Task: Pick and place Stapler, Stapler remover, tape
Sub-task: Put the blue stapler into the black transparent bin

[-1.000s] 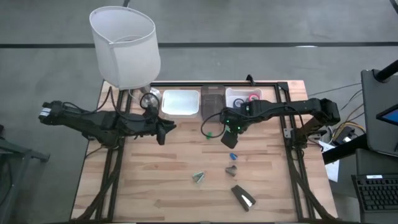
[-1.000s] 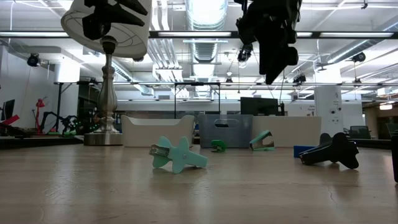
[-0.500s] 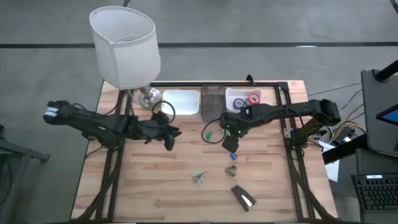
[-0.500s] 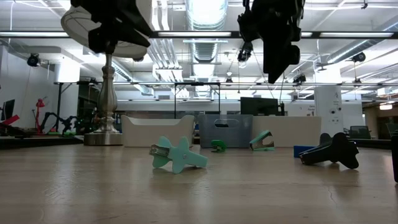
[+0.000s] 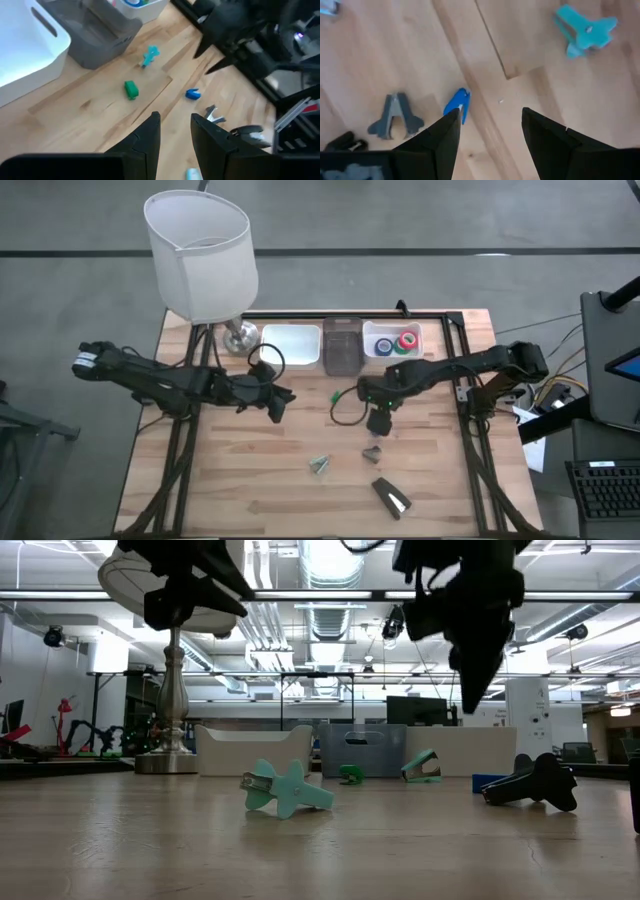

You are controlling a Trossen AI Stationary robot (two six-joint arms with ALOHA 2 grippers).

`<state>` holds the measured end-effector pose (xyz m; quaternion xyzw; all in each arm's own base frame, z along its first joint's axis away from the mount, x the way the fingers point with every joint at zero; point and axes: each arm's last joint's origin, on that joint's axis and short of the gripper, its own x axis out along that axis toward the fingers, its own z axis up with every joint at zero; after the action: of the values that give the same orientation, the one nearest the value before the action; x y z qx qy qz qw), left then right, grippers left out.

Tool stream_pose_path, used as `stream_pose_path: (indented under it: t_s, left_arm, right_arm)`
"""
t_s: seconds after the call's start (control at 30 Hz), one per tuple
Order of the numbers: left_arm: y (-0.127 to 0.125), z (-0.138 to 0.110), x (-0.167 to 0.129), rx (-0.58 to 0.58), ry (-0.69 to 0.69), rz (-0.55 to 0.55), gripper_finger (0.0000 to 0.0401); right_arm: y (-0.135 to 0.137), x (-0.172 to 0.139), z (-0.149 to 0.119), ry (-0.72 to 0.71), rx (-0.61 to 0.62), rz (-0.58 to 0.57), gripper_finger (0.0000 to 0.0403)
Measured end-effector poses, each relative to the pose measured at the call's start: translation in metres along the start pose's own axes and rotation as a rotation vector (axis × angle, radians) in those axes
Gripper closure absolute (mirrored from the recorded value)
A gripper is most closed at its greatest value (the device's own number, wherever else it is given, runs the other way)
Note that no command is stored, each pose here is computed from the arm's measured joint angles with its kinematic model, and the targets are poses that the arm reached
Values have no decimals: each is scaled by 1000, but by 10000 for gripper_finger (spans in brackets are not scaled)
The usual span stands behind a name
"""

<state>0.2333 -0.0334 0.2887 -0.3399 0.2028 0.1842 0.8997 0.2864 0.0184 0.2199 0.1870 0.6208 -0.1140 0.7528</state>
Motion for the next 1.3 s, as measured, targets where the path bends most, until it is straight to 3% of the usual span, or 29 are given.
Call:
stream_pose_path:
  t_s: [0.33, 0.73, 1.3]
  left_arm:
    - [-8, 7, -2, -79, -54, -86, 291]
    - [-23, 23, -9, -180, -190, -272, 291]
    - [-21, 28, -8, -177, -217, -270, 291]
  right_arm:
    - [-2, 22, -12, 32, 122, 40, 200]
    - [-6, 35, -21, 56, 264, 47, 200]
    - [2, 52, -16, 41, 325, 127, 200]
